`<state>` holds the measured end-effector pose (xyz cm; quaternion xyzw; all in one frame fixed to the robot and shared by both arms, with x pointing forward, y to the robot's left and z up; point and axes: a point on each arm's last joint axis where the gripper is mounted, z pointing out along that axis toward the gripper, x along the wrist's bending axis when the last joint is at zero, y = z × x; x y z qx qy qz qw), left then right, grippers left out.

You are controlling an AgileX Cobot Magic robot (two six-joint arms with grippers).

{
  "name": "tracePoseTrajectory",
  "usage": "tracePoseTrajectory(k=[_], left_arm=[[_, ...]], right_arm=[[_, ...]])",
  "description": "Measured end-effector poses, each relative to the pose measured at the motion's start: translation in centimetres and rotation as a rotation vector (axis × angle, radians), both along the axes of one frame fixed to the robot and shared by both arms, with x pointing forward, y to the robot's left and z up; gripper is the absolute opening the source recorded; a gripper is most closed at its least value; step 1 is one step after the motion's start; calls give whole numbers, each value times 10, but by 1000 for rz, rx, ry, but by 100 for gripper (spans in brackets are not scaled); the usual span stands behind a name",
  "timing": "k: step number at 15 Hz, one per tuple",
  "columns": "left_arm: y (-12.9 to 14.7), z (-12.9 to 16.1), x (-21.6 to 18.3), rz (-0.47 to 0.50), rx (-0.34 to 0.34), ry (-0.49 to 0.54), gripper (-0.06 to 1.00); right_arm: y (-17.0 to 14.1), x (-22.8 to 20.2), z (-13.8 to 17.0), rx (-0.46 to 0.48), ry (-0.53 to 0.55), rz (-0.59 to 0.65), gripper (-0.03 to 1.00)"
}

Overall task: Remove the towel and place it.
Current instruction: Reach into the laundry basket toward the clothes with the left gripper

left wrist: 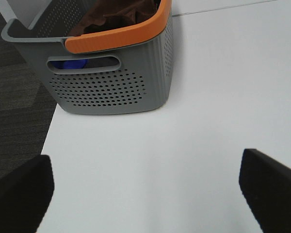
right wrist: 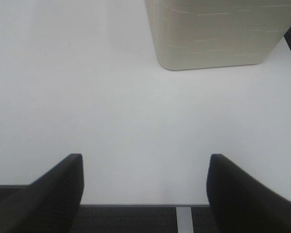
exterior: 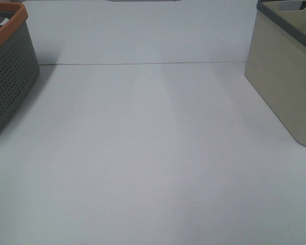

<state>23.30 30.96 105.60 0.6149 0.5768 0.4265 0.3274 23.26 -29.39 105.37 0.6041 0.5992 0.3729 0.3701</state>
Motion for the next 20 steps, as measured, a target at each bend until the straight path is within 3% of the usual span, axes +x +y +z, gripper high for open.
tracePoseTrajectory(k=[9, 12, 20], left_arm=[[0, 0, 0, -1, -2, 0, 99], [-6, 0, 0, -43, -64, 0, 99], [-8, 0, 0, -40, -66, 0, 99]], right_arm=[[0, 0, 0, 0, 0, 0, 62], [0, 0, 0, 0, 0, 0, 62], [0, 0, 0, 0, 0, 0, 62]])
